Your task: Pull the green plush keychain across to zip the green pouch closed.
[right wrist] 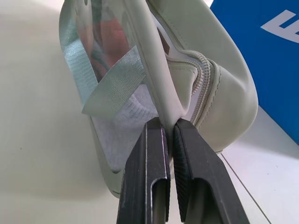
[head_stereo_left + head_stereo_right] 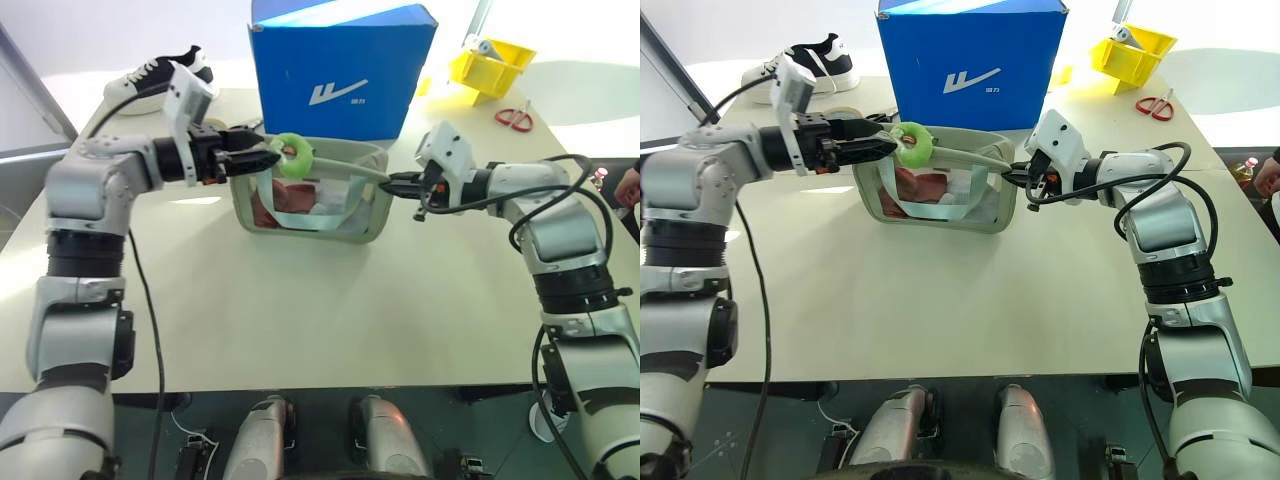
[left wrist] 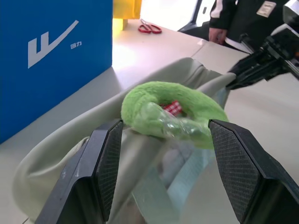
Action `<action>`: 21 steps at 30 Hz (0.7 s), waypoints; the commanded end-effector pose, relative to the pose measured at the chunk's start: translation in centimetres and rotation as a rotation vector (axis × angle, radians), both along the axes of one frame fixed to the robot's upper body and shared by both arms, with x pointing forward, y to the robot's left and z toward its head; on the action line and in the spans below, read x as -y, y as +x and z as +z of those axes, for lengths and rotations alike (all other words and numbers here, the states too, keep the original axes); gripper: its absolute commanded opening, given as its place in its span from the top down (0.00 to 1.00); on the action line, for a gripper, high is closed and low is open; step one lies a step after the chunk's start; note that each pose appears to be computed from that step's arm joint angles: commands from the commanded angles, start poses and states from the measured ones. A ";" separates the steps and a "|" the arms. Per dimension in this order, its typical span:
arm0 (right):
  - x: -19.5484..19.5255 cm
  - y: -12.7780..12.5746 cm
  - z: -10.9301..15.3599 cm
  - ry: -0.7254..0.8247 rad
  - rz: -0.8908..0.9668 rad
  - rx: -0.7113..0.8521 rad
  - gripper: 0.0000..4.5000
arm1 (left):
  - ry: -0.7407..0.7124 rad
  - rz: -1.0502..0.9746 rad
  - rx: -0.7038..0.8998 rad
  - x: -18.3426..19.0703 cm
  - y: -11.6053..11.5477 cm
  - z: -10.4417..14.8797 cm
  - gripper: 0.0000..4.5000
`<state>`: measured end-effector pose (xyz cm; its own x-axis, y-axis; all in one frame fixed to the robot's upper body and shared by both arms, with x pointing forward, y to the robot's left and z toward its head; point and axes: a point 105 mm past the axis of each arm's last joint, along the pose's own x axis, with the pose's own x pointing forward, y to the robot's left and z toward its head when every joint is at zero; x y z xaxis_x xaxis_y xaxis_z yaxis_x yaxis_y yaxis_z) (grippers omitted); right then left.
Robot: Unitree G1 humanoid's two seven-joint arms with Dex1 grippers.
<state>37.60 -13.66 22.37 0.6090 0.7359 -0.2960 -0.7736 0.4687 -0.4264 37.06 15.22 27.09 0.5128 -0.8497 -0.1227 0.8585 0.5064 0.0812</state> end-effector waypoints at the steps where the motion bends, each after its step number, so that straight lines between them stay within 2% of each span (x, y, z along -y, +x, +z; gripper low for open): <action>1: -0.5 0.0 0.6 -0.001 0.020 0.029 1.00 | 0.009 -0.024 0.050 -1.2 -1.4 1.4 0.32; 3: -0.6 0.0 0.6 0.000 0.022 0.029 1.00 | 0.013 0.003 0.052 -1.8 -1.1 1.3 0.32; 9: -0.8 0.1 0.6 -0.003 0.033 0.025 1.00 | 0.104 0.098 0.081 -2.4 0.8 -2.0 0.32; 14: -0.9 0.0 0.7 -0.009 0.039 0.024 1.00 | 0.147 0.153 0.112 -2.4 2.4 -3.7 0.32; 17: -0.8 0.0 0.7 -0.012 0.039 0.024 1.00 | 0.117 0.156 0.113 -2.4 2.7 -3.5 0.50; 21: -0.7 0.0 0.7 -0.013 0.037 0.025 1.00 | 0.096 0.140 0.117 -2.4 2.4 -2.9 0.97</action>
<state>37.79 -13.64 22.31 0.6052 0.7363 -0.3025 -0.7766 0.4626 -0.4277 39.64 17.57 21.61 0.6351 -0.7465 -0.1986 0.7723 0.6084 0.1830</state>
